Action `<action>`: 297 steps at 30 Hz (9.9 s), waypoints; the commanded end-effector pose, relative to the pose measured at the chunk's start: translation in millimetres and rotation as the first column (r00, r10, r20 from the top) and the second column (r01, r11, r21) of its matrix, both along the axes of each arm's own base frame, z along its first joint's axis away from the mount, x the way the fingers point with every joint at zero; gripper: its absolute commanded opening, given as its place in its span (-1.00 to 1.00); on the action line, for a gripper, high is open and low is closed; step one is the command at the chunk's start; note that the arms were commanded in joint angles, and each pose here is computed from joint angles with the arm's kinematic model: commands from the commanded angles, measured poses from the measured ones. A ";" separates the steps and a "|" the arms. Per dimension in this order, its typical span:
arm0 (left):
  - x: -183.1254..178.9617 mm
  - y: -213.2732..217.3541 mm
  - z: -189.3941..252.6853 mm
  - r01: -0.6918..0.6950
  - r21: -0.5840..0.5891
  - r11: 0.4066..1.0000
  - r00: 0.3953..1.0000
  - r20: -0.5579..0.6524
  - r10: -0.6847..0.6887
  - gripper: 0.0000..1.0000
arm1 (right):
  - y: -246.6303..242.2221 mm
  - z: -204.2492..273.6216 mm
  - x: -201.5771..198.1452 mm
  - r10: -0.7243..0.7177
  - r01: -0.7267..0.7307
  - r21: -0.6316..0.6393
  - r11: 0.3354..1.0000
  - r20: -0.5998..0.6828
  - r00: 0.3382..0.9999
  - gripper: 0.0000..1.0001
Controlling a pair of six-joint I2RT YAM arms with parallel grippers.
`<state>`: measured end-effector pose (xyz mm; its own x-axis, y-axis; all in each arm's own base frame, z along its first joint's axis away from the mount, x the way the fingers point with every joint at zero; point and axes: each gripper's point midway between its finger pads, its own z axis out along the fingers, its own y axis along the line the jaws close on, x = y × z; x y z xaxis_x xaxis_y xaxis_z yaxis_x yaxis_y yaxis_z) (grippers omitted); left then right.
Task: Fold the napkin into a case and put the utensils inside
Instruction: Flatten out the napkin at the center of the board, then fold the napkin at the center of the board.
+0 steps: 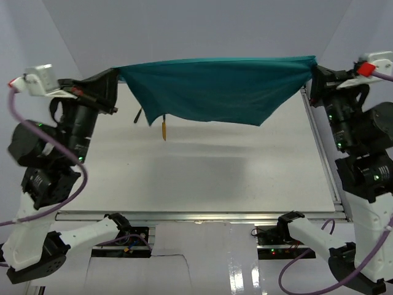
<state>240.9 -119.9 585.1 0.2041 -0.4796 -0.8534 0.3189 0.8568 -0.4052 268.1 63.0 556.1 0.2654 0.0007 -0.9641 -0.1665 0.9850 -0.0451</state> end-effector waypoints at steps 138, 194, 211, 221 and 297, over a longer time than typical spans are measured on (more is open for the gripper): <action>64.5 -39.5 -500.3 0.168 0.232 0.958 0.361 -0.919 0.159 -1.00 | -33.4 -467.4 -5.8 -0.054 0.264 0.092 0.960 -0.866 0.497 -0.80; 100.3 -103.5 -470.7 0.255 0.031 0.966 0.388 -0.919 -0.073 0.96 | 82.0 -456.9 8.1 0.310 -0.056 0.314 0.948 -0.864 0.396 0.80; 49.3 -86.1 -548.5 0.264 0.031 0.964 0.188 -0.982 -0.020 0.96 | 90.7 -513.2 -68.5 0.206 -0.096 0.194 0.976 -0.968 0.142 0.80; 43.7 -82.0 -525.8 0.276 0.028 0.961 0.238 -0.970 -0.040 0.96 | 74.5 -482.3 -77.1 0.211 -0.088 0.194 0.977 -0.937 0.279 0.80; 119.6 -136.9 -514.2 0.354 0.002 0.935 0.299 -0.948 -0.111 0.96 | -22.7 -530.4 -18.8 -0.015 0.315 0.064 0.947 -0.970 0.244 0.80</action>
<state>349.3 -248.0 56.4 -0.8842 -0.1877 -0.4277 0.0037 0.9129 -0.4082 240.7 39.9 28.3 -0.8307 0.3121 -0.4610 0.2489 0.9489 0.1939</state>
